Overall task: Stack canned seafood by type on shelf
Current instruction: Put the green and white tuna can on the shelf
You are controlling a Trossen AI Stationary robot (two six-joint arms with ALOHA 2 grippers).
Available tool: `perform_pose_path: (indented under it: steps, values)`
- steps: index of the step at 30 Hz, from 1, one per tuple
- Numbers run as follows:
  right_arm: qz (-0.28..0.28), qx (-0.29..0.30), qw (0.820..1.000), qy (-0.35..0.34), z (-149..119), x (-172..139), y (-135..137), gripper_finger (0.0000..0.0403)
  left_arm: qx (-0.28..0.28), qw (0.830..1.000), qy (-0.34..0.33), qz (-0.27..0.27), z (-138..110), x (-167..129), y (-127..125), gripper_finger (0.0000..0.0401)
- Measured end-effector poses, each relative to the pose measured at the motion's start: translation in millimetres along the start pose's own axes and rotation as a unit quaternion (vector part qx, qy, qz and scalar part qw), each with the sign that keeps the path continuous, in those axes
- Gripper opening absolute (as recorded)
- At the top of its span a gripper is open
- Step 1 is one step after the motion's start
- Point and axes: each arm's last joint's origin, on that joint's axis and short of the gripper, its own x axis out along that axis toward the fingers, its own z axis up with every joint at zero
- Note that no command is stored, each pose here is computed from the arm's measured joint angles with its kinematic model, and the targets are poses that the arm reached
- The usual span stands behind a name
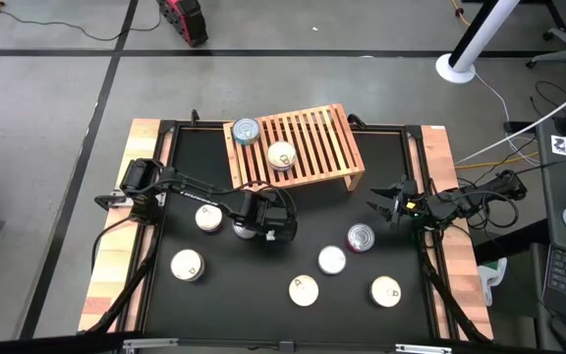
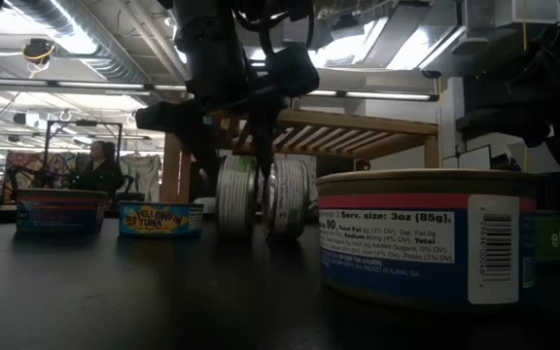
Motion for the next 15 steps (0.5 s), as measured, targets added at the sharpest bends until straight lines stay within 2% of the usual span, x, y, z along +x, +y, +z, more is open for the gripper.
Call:
perform_pose_path:
  steps: [10,15]
  values:
    - [0.0,0.0,1.0,0.0,0,0,0,0.0243,0.014,1.0,0.007,0.01,-1,-2,2,0.0135]
    - [0.0,0.0,1.0,0.0,0,0,0,0.0243,0.025,1.0,0.016,0.001,0,-11,4,0.0133]
